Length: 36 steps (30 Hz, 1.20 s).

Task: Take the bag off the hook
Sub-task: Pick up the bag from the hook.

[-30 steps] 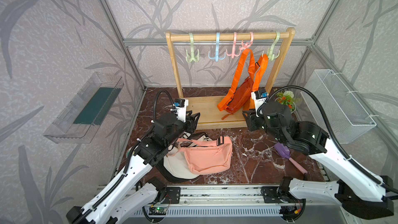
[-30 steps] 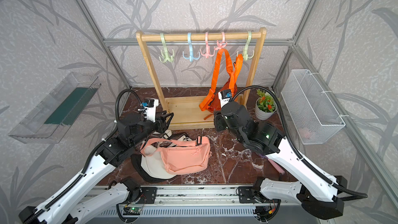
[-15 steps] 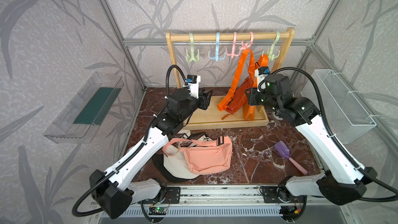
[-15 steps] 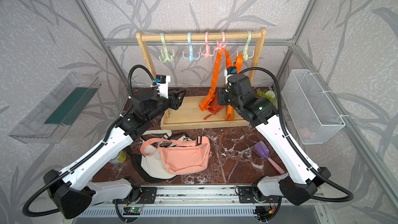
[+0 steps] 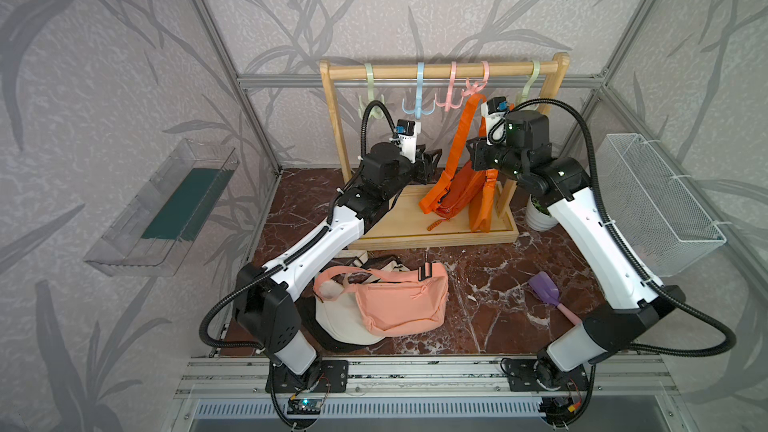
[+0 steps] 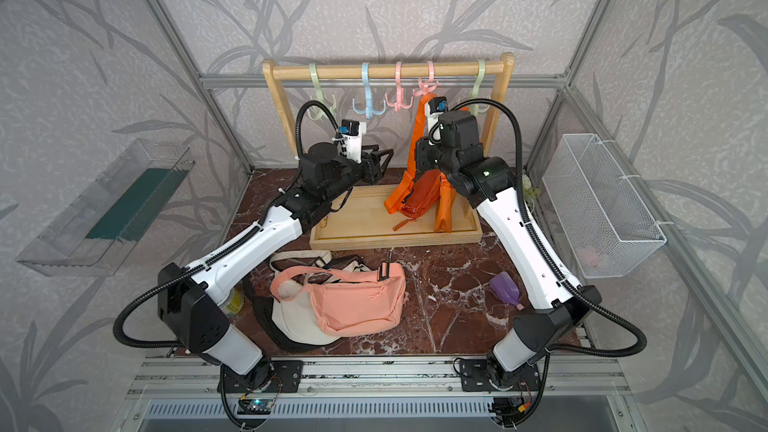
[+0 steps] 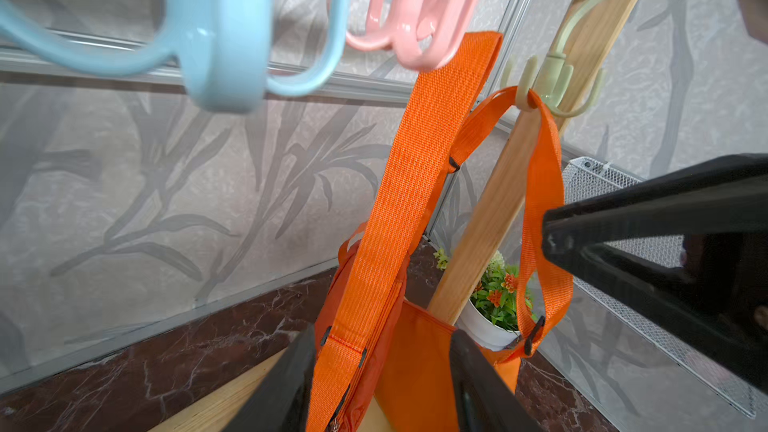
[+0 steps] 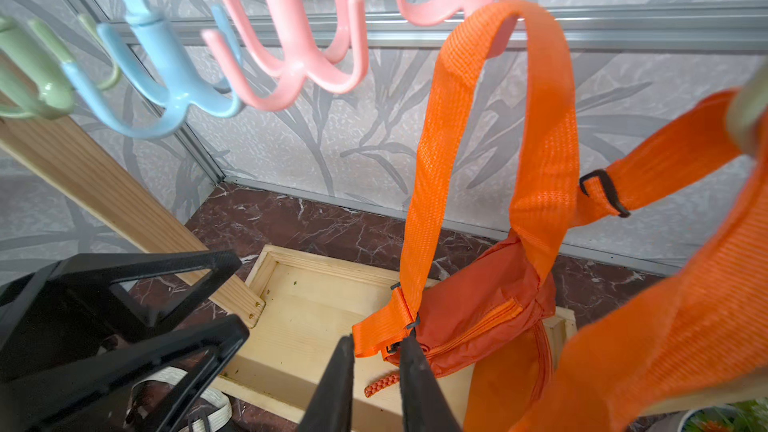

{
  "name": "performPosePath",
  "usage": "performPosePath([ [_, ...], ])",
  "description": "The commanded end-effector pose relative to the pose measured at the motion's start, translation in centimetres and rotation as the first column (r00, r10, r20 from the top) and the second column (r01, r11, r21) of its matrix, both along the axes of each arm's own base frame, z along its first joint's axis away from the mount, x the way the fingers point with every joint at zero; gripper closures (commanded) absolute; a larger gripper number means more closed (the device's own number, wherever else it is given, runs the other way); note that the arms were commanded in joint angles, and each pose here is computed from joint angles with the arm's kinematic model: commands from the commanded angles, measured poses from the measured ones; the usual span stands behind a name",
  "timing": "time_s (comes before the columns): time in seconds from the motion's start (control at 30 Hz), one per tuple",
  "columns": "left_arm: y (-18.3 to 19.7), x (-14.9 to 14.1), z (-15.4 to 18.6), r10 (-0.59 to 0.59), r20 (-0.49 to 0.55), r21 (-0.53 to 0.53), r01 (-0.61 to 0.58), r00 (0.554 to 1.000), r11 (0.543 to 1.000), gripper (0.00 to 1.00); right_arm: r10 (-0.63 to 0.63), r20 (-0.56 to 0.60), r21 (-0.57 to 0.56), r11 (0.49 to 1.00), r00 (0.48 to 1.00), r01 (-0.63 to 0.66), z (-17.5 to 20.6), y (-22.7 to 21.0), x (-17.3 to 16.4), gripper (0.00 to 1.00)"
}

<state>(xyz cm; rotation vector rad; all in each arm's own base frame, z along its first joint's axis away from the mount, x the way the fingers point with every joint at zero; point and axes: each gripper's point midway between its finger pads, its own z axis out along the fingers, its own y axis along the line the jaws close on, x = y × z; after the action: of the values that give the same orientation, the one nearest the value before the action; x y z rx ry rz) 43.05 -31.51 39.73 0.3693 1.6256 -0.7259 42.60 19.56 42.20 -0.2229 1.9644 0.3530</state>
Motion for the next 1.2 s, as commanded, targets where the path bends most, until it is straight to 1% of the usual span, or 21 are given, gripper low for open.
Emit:
performPosePath([
  [0.0, -1.5, 0.0, 1.9, -0.037, 0.089, -0.017, 0.038, 0.995, 0.999, 0.45, -0.005, 0.023, -0.002, 1.0, 1.0, 0.005, 0.8, -0.9, 0.7, 0.78],
  [0.13, -3.5, 0.2, 1.2, -0.066, 0.116, -0.005, 0.067, 0.991, 0.998, 0.38, -0.058, -0.018, -0.015, 0.998, 0.998, 0.057, -0.9, -3.0, 1.1, 0.78],
  [0.2, -4.3, 0.3, 0.9, -0.078, 0.128, 0.011, 0.077, 0.989, 0.997, 0.36, -0.083, -0.034, -0.013, 0.996, 0.996, 0.083, -1.6, -4.2, 1.0, 0.78],
  [0.33, -5.4, 0.9, 0.3, -0.071, 0.15, 0.029, 0.067, 0.986, 0.997, 0.36, -0.132, -0.032, -0.015, 0.991, 0.991, 0.132, -2.2, -6.4, 0.7, 0.78],
  [0.57, -6.5, 2.9, -1.0, -0.026, 0.167, 0.019, 0.023, 0.986, 1.0, 0.36, -0.183, -0.038, -0.04, 0.983, 0.982, 0.182, -2.8, -9.0, 0.5, 0.78],
  [0.7, -7.0, 4.1, -1.5, 0.003, 0.174, 0.025, -0.008, 0.985, 1.0, 0.36, -0.191, -0.03, -0.033, 0.981, 0.981, 0.19, -2.6, -9.5, 0.5, 0.78],
  [0.8, -7.0, 5.1, -1.7, 0.049, 0.18, 0.025, -0.054, 0.983, 0.998, 0.37, -0.187, -0.023, -0.027, 0.982, 0.982, 0.186, -2.4, -9.5, 0.6, 0.78],
  [0.97, -7.0, 6.6, -1.6, 0.109, 0.202, 0.006, -0.112, 0.973, 0.994, 0.44, -0.164, -0.021, -0.015, 0.986, 0.986, 0.163, -2.6, -9.0, 0.6, 0.78],
  [1.1, -7.3, 7.4, -1.8, 0.126, 0.214, 0.013, -0.132, 0.969, 0.991, 0.5, -0.152, -0.018, -0.006, 0.988, 0.988, 0.152, -2.7, -8.8, 0.6, 0.78],
  [1.17, -7.4, 7.8, -1.8, 0.133, 0.221, 0.021, -0.141, 0.966, 0.99, 0.58, -0.145, -0.019, -0.003, 0.989, 0.989, 0.145, -2.8, -8.7, 0.5, 0.78],
])
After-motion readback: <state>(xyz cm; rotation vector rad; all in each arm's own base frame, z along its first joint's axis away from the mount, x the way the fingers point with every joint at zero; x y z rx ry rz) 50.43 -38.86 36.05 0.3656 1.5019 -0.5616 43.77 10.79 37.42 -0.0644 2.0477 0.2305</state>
